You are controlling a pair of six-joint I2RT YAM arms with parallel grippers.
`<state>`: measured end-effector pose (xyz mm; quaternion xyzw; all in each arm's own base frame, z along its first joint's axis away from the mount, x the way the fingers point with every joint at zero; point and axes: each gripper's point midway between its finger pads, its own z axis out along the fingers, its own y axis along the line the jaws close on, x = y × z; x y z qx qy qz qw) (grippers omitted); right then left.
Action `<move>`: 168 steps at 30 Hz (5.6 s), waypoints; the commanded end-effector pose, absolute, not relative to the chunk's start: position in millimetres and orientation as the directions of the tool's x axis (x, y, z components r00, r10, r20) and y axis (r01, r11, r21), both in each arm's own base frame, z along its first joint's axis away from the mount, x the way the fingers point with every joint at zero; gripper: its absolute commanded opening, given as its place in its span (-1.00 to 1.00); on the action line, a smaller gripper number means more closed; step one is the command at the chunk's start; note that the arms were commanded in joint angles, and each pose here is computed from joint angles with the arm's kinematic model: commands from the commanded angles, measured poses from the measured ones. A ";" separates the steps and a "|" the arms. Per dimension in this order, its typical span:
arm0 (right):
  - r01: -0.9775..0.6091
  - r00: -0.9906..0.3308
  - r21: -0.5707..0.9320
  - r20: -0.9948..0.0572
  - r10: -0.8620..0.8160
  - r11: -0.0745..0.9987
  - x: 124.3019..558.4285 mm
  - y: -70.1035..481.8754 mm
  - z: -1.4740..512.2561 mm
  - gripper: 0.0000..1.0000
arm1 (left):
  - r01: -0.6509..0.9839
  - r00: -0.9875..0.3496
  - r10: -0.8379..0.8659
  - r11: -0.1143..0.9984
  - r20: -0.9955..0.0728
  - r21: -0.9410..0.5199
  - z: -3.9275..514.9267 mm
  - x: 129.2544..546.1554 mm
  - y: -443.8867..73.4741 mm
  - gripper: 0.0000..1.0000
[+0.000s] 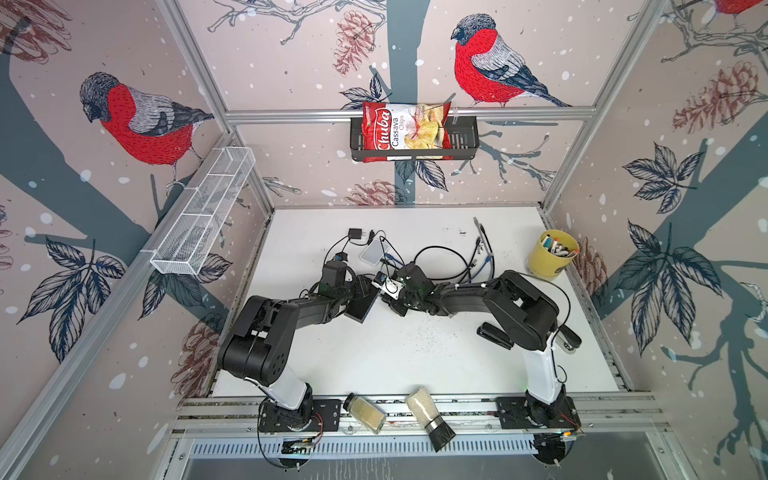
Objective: Insert the plug into the switch port
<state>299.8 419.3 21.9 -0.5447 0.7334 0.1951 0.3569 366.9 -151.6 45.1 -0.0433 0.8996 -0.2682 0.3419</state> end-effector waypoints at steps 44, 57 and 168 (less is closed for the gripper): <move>-0.967 0.046 -0.183 -0.811 -0.584 0.179 300.6 467.5 51.9 -0.91 | 0.448 -0.828 0.015 0.618 -0.560 -0.646 25.8 304.3 -229.9 -0.24; -0.959 0.040 -0.198 -0.802 -0.595 0.201 294.0 460.7 43.8 -0.89 | 0.423 -0.834 -0.010 0.631 -0.552 -0.650 23.0 308.1 -226.2 -0.24; -0.669 -0.526 -0.101 -0.636 -0.565 0.736 314.9 217.9 84.4 0.02 | 0.289 -0.675 -0.095 0.879 -0.732 -0.380 104.1 322.2 -179.6 0.00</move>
